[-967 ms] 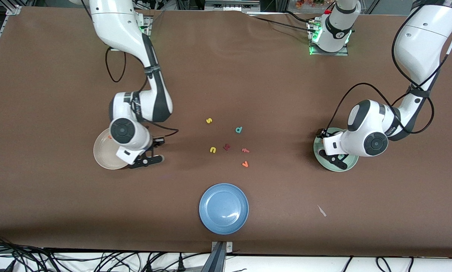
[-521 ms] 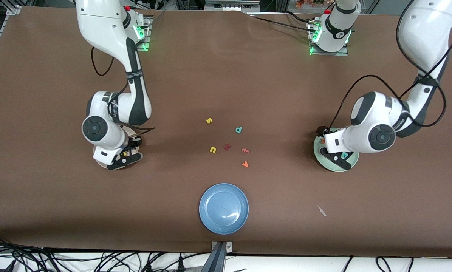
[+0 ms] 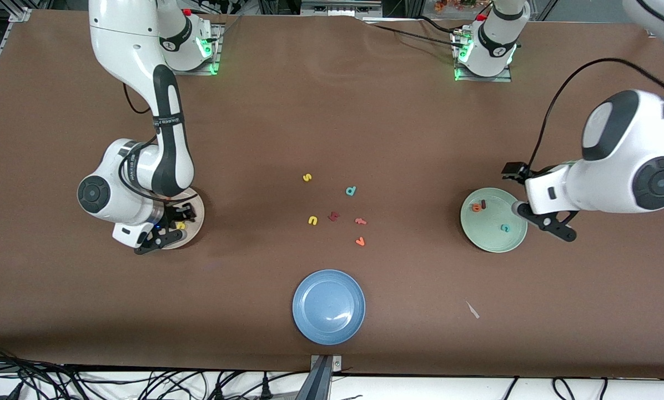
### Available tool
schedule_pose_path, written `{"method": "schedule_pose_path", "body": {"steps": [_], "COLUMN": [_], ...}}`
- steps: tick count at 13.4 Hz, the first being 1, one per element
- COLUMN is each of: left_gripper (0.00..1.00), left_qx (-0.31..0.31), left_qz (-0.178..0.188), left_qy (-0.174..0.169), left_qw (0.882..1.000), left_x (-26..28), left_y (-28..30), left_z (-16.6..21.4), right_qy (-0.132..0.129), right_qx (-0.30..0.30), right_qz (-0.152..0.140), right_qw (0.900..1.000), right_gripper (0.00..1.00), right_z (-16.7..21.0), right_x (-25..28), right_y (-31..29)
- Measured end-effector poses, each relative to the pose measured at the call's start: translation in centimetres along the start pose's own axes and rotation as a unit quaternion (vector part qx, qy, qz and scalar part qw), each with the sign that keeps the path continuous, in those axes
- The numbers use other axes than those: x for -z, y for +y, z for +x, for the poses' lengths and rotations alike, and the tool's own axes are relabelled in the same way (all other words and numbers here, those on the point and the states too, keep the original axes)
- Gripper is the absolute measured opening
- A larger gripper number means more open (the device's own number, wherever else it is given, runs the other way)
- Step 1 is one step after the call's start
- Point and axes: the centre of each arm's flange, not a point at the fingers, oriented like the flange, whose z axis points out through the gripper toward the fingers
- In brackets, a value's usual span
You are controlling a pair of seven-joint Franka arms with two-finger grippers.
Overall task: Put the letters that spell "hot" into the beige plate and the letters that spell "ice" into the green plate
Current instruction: 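Release the blue o onto the cream plate while the left gripper withdraws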
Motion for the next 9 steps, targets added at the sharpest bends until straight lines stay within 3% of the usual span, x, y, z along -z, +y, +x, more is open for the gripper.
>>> {"method": "schedule_pose_path", "body": {"steps": [3, 6, 9], "left_gripper": [1.0, 1.0, 1.0], "left_qx": [0.002, 0.011, 0.04], "left_qz": [0.008, 0.038, 0.087], "left_qy": [0.004, 0.032, 0.105], "left_qw": [1.0, 0.999, 0.99], "left_x": [2.7, 5.7, 9.2], "left_y": [0.7, 2.7, 2.5], "left_z": [-1.5, -2.7, -3.9], "right_qy": [-0.009, -0.012, -0.018], "right_qx": [-0.052, -0.079, -0.082], "right_qz": [0.031, 0.037, 0.04], "right_qw": [0.998, 0.996, 0.996], "right_gripper": [1.0, 1.0, 1.0], "right_z": [1.7, 2.2, 2.1], "right_x": [3.8, 4.9, 4.8], "right_y": [-2.7, -3.5, -3.6]}}
